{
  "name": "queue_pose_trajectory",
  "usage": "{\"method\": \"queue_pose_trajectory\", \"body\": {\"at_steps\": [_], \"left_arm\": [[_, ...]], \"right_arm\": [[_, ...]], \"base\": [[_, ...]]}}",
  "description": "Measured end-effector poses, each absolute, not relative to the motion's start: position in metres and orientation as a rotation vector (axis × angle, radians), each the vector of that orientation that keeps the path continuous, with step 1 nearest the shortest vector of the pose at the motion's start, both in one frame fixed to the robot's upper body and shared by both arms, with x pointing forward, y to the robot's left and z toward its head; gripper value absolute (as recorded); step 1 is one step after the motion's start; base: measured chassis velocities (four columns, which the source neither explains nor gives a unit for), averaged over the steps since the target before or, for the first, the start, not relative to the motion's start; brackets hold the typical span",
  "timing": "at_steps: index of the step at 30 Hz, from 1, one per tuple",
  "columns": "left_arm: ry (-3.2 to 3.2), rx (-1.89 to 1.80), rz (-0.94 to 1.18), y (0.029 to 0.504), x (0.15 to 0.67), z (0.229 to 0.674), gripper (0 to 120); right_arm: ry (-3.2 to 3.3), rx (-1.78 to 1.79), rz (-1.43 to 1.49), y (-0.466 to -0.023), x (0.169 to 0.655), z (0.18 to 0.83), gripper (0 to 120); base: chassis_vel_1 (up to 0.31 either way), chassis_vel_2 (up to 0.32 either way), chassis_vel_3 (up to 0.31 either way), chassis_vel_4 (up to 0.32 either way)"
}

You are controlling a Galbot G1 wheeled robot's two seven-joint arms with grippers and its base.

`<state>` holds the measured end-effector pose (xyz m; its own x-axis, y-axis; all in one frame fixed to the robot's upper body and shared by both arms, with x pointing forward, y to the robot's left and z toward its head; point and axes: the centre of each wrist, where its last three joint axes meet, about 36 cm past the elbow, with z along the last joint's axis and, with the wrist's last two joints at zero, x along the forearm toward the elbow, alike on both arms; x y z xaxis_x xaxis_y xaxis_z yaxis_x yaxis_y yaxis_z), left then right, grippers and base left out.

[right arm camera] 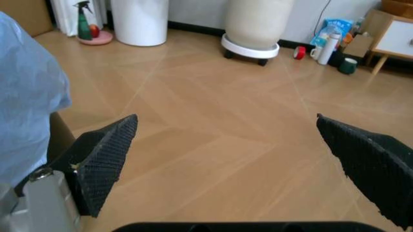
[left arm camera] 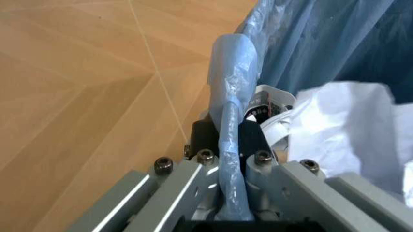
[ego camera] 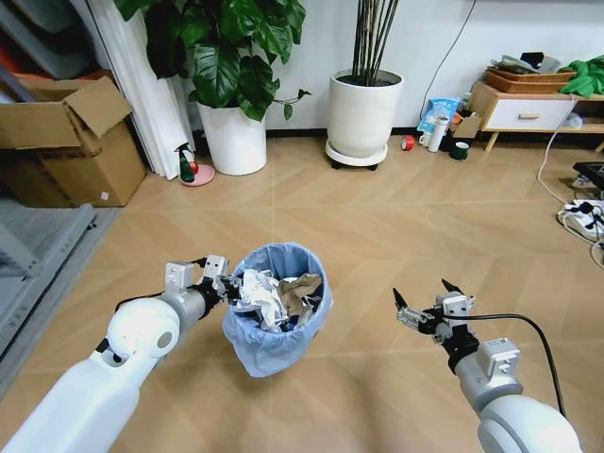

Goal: Pick up the trash bin and place the garbage on the floor into it.

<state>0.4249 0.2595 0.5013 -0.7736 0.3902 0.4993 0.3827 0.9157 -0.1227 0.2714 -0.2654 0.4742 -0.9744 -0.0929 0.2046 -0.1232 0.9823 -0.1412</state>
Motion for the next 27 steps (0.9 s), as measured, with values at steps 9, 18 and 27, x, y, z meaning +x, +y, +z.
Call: {"method": "queue_pose_trajectory", "body": {"at_steps": [9,18,27], "left_arm": [[-2.541,-0.556,0.019,0.2586,0.4264,0.5008,0],[-2.538,-0.551,0.023,0.2590,0.4247,0.4989,0],[-2.540,-0.550,0.024,0.2591,0.4241,0.4994,0]], "right_arm": [[-2.930,0.144,0.212,-0.2658,0.2714,0.4723,100],[-2.926,0.143,0.209,-0.2664,0.2708,0.4699,100],[-2.925,0.148,0.205,-0.2663,0.2699,0.4683,100]], "base": [[0.426,-0.286,-0.444,0.292],[0.343,-0.259,-0.341,0.264],[0.085,-0.117,-0.083,0.121]]}}
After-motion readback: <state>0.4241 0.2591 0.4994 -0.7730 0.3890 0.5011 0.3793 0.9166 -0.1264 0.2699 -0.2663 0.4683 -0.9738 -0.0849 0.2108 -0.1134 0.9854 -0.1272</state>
